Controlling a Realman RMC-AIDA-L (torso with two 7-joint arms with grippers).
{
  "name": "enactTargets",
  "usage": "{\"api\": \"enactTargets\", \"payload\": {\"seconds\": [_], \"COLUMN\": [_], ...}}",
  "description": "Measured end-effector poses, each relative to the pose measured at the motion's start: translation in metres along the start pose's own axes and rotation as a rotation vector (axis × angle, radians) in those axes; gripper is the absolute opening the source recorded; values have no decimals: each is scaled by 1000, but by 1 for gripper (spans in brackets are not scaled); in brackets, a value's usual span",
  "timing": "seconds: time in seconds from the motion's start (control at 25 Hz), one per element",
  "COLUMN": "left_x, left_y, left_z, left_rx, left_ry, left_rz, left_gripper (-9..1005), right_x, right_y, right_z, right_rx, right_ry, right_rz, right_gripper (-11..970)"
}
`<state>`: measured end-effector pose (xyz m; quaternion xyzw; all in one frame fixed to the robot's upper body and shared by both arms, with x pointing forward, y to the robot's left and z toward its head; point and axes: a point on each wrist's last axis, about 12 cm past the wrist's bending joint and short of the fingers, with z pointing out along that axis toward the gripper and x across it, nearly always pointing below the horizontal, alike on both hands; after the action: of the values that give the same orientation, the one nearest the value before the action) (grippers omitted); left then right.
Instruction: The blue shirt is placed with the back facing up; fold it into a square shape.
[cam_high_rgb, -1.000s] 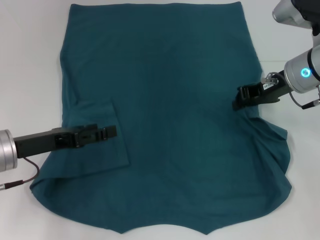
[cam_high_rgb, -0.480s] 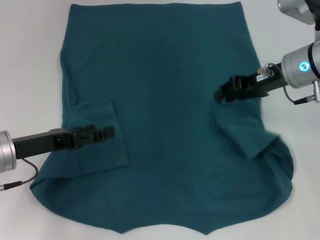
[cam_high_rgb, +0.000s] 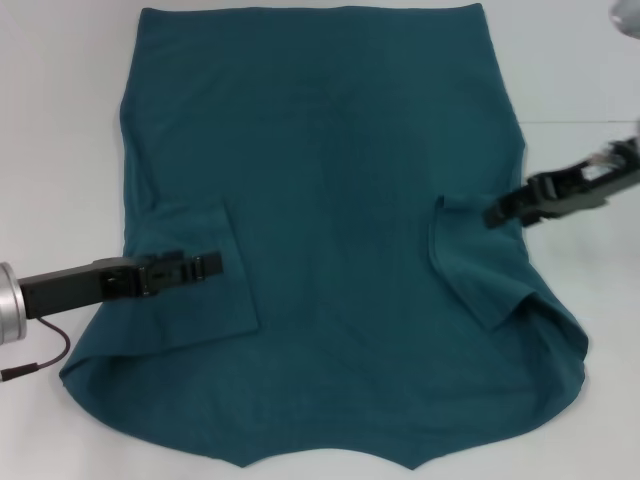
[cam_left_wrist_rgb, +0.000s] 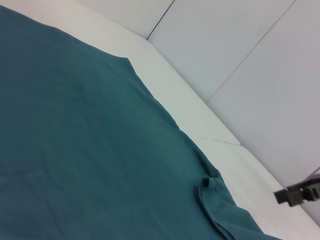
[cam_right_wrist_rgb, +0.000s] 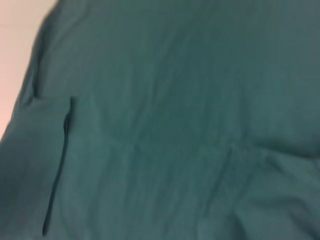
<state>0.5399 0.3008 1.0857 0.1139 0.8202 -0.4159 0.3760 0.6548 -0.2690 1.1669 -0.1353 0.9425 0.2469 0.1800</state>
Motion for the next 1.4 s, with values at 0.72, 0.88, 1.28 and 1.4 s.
{"api": "enactTargets", "payload": {"seconds": [0.72,0.88,1.28,1.4], "left_x": [8,18,45,47], "left_y": [23,27,33,36], "left_z": [-69,-79,-97,-96], "left_rx": [-134,-173,-236,-250], "left_ry": [52,49,29,15], "left_rz": [-642,-694,-798,-806], "left_gripper": [860,860,860,859], "right_x": [57,57,55,55], "right_y": [-35,-34,-34,-35], "right_z": [-26,-26,-27,-27], "right_rx": [-257,-257,-255,-251], "right_ry": [-137,-141,-147,-151], "right_rz": [129,124,121,116], "right_gripper": [648,647,647,648]}}
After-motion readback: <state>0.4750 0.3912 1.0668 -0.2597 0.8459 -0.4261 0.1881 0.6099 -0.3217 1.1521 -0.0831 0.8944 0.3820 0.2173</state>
